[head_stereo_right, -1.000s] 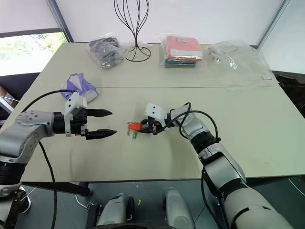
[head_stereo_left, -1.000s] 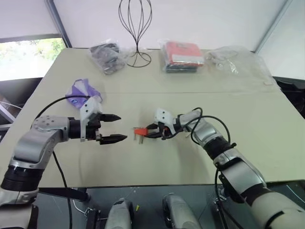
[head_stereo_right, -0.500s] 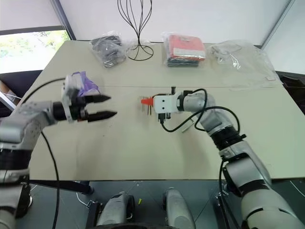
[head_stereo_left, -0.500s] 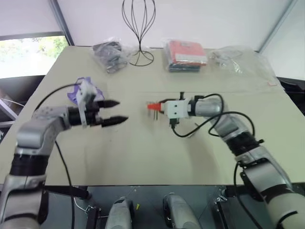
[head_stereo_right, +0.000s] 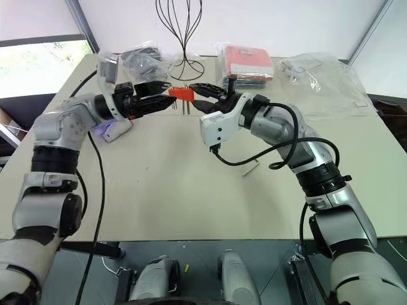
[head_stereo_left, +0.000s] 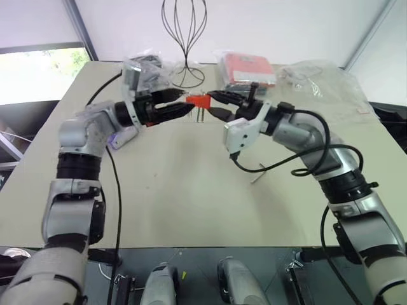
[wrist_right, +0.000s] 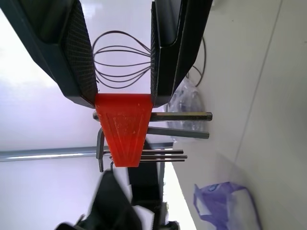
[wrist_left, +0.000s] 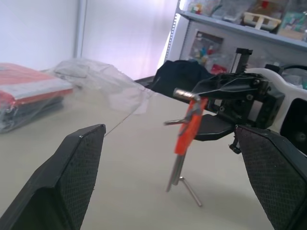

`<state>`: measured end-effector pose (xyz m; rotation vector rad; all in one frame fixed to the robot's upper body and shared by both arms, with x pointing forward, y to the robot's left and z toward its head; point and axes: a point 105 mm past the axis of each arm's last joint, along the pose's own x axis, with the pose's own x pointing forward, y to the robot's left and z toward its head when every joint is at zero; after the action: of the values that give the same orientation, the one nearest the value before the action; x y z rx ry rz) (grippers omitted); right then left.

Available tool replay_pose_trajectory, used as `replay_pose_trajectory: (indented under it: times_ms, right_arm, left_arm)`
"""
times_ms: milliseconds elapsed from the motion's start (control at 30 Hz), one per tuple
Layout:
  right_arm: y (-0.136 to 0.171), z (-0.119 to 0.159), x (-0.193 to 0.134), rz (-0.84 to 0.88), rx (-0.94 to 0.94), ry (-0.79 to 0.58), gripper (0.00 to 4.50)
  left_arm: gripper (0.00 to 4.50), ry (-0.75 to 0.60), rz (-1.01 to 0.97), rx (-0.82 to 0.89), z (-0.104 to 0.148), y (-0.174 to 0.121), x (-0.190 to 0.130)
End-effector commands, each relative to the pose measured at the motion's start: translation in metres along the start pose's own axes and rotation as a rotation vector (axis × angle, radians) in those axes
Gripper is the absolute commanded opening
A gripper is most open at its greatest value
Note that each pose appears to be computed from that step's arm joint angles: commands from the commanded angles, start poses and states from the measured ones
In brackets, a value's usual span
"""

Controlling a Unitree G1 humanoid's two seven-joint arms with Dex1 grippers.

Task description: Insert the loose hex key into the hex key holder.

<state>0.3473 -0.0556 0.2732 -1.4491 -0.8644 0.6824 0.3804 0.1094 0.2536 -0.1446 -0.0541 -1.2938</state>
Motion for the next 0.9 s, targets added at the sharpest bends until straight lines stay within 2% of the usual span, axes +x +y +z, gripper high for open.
replay_pose_trajectory:
  times_ms: [33,700,800,900]
  right_arm:
    - [-0.018,0.001,-0.005,-0.060,-0.033,0.007,1.00]
    - [0.005,0.010,-0.011,0.055,-0.054,-0.022,1.00]
    - [0.007,0.011,-0.011,0.057,-0.058,-0.026,1.00]
    - [0.007,0.013,-0.010,0.056,-0.058,-0.032,1.00]
  left_arm:
    - [4.50,-0.002,-0.053,0.069,0.013,-0.003,0.009]
    - [4.50,0.030,-0.165,0.072,0.007,-0.012,0.022]
    - [3.68,0.034,-0.184,0.064,0.004,-0.015,0.024]
    - [2.20,0.051,-0.199,0.062,0.000,-0.018,0.024]
